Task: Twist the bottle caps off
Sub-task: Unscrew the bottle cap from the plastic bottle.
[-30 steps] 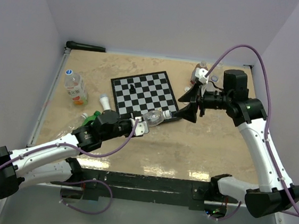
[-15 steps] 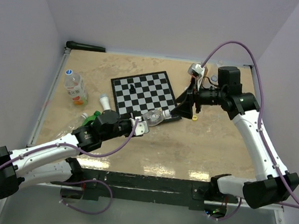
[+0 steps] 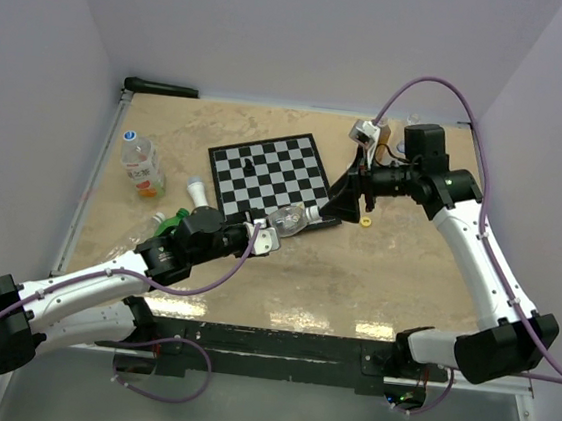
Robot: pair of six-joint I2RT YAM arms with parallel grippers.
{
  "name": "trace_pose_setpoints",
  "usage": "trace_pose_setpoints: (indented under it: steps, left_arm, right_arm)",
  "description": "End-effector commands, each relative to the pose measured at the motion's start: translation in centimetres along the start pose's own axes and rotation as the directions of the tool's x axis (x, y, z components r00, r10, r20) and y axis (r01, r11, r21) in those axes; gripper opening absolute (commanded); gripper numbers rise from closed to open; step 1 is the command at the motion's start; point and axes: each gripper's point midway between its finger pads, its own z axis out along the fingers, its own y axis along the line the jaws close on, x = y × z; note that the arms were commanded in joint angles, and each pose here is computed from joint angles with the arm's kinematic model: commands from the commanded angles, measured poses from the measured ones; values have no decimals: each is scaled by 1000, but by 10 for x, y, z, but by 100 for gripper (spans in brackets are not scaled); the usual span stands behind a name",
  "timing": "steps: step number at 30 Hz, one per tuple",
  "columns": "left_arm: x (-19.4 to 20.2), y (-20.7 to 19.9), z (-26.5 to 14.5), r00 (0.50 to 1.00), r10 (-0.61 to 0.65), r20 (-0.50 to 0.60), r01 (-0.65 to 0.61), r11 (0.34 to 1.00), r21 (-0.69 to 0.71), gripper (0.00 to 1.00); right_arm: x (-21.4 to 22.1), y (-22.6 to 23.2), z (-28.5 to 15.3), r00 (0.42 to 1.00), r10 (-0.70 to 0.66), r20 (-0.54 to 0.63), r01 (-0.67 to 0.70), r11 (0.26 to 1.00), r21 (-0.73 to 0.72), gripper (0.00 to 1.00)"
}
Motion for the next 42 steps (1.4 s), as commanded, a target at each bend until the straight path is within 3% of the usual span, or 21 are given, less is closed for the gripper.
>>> trace_pose_setpoints:
  steps: [1, 16, 26, 39, 42]
  left_arm:
    - [-12, 10, -1, 999, 7, 40, -6, 999, -37, 2]
    - [-10, 10, 0, 999, 5, 34, -4, 999, -35, 2]
    - [-12, 12, -1, 999, 2, 37, -1, 999, -45, 2]
    - [-11, 12, -1, 999, 1, 33, 1, 999, -48, 2]
    - [-10, 12, -1, 999, 1, 33, 1, 999, -50, 2]
  right_arm:
    - [-12, 8, -4, 1000, -6, 24, 7, 1000, -26, 82]
    - [-3, -1, 18, 996, 85, -15, -85, 996, -40, 83]
    - [17, -11, 25, 987, 143, -69, -145, 989, -16, 73]
    - [32, -3, 33, 980, 150, -132, -160, 985, -66, 34]
    - [34, -3, 34, 980, 138, -143, -149, 986, -68, 17]
